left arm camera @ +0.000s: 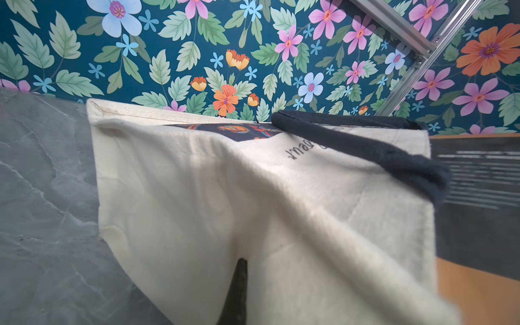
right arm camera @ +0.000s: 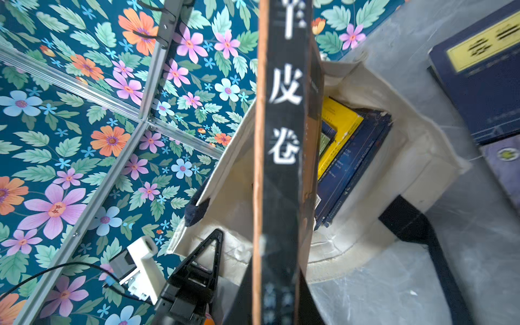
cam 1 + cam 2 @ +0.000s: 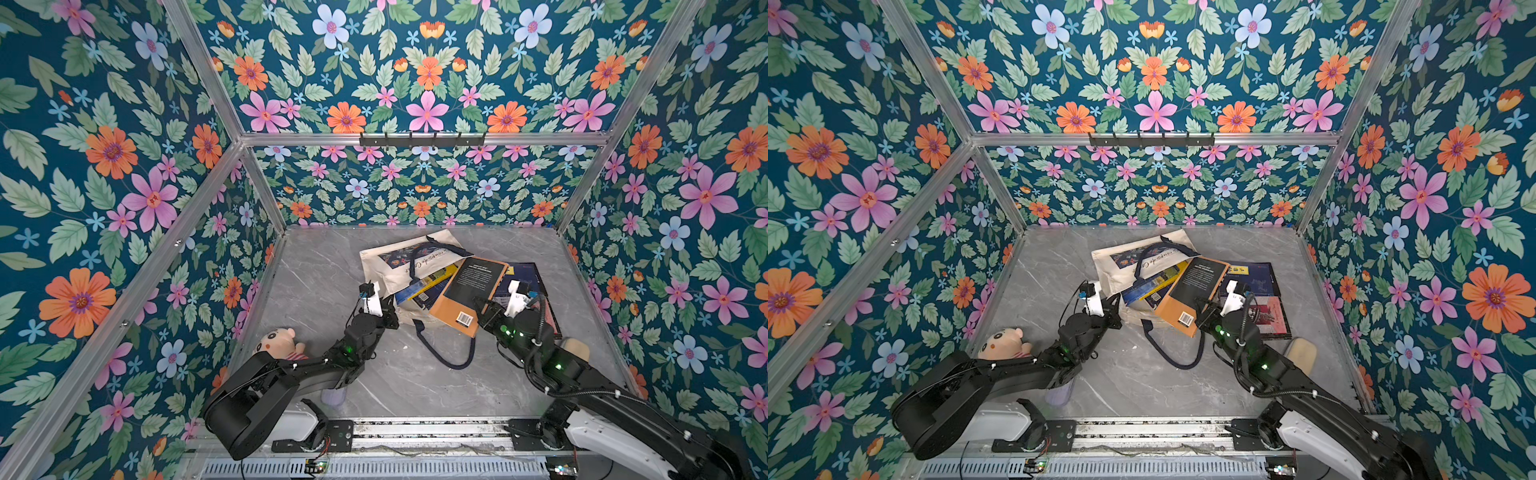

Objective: Take out the books from the canvas bag
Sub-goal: Pick up the book from the canvas bag, then place the book on the book.

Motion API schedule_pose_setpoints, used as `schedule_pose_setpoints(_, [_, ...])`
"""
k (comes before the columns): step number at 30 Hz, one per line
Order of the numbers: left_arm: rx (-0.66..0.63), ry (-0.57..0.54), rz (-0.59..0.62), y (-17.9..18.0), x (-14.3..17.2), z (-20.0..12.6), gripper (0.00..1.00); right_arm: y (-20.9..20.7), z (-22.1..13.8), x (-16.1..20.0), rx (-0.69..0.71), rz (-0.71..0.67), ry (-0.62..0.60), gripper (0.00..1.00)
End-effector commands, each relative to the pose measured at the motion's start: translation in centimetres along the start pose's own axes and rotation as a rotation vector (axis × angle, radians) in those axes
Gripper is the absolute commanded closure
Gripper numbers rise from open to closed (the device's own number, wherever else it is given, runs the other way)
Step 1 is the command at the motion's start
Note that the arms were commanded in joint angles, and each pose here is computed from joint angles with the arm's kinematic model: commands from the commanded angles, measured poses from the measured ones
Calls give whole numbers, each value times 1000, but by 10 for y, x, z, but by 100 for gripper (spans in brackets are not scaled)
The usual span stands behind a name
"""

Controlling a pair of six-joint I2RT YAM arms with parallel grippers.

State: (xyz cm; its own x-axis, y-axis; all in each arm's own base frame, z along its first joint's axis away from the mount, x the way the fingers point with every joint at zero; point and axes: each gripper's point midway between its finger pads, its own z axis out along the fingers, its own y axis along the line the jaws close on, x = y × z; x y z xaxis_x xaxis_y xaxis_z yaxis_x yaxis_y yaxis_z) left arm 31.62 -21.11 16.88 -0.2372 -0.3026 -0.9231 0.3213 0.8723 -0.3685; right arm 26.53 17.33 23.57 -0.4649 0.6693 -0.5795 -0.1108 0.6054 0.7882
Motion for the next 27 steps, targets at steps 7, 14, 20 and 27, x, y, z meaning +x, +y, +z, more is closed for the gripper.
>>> schedule_pose_setpoints(7, [-101, -50, -15, 18, -11, -4, 100, -50, -49, -54, 210, 17, -262, 100])
schedule_pose_setpoints(14, [-139, -66, -18, 25, -14, -7, 100, -75, -65, -77, 268, 66, -369, 100])
schedule_pose_setpoints(20, [-212, -86, -25, 39, -17, -13, 100, -98, -61, -91, 284, 148, -401, 100])
schedule_pose_setpoints(27, [-258, -97, -32, 47, -20, -16, 100, -125, -43, -104, 290, 225, -439, 100])
